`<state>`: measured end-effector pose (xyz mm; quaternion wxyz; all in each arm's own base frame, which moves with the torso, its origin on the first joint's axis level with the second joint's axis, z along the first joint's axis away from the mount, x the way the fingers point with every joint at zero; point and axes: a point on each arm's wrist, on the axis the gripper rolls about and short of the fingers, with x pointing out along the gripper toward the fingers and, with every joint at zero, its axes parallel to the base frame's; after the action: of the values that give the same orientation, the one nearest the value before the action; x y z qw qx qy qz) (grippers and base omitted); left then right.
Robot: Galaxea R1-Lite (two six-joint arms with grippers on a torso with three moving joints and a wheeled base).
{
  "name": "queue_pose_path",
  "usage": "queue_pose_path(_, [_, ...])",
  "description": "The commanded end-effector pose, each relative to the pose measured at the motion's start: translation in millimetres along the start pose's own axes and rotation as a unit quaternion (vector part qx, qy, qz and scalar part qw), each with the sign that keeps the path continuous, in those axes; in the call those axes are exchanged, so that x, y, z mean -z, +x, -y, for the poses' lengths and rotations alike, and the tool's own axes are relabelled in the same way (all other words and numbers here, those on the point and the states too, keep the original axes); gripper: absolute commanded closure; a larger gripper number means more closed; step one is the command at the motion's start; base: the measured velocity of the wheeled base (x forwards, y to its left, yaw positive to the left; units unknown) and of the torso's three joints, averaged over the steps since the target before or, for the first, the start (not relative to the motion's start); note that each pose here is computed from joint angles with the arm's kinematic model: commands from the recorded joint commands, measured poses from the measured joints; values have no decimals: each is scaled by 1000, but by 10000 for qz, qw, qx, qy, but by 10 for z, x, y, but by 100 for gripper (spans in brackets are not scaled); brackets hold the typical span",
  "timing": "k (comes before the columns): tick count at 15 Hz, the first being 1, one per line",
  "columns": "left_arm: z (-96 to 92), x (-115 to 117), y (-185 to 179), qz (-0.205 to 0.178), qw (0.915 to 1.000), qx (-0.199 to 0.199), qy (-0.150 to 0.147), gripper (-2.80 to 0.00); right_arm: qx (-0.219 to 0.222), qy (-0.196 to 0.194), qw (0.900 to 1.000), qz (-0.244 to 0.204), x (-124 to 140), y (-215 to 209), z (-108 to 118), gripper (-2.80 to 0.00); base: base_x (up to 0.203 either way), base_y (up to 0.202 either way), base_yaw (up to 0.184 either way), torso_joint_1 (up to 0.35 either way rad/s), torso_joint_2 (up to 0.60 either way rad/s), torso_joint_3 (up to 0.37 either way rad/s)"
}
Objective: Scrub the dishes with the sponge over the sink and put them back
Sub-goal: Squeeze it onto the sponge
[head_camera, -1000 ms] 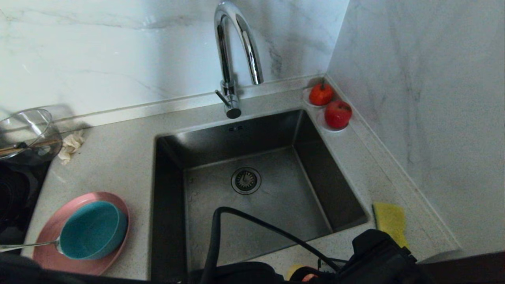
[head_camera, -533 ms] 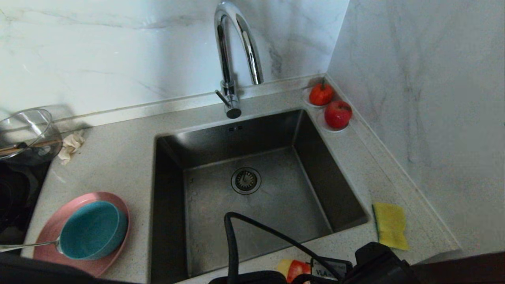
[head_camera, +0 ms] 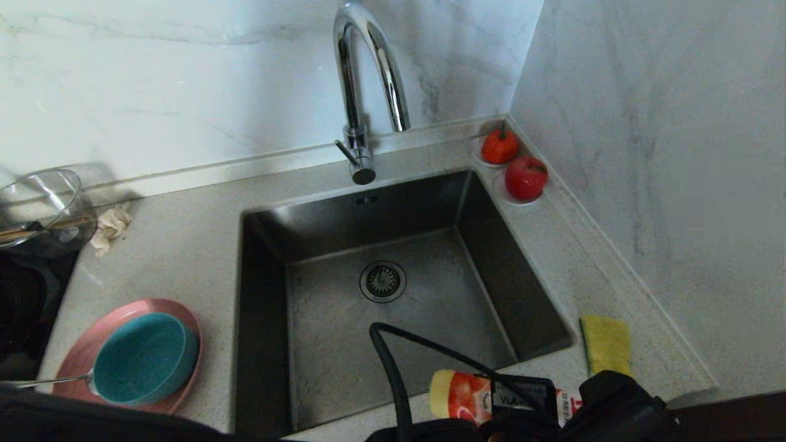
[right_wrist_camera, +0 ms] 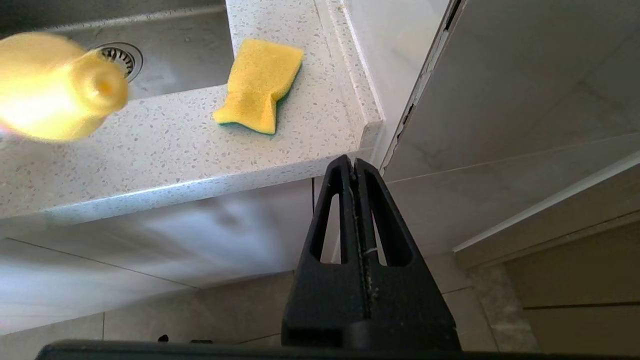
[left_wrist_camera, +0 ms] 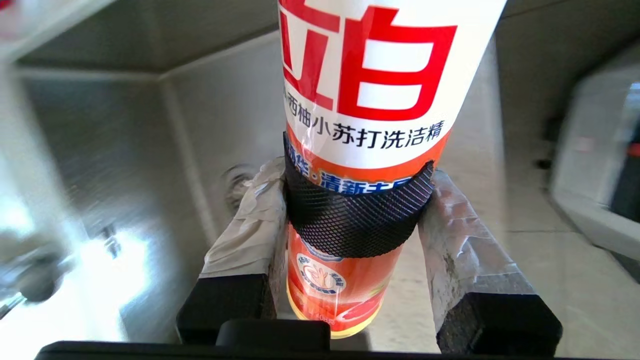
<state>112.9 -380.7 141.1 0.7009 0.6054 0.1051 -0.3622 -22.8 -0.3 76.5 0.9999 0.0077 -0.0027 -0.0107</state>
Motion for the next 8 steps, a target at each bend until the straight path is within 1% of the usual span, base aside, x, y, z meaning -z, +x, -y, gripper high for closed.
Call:
queue_pose_path(1, [67, -51, 41, -47, 9999, -55, 71, 0, 0, 0, 10000, 4, 0, 0, 0, 0, 0, 0, 0, 0, 0, 0])
queue_pose_path(4, [188, -101, 79, -101, 9997, -44, 202, 0, 0, 0, 10000, 4, 0, 0, 0, 0, 0, 0, 0, 0, 0, 0])
queue_pose_path(8, [298, -90, 186, -310, 9989, -49, 357, 0, 0, 0, 10000, 4, 0, 0, 0, 0, 0, 0, 0, 0, 0, 0])
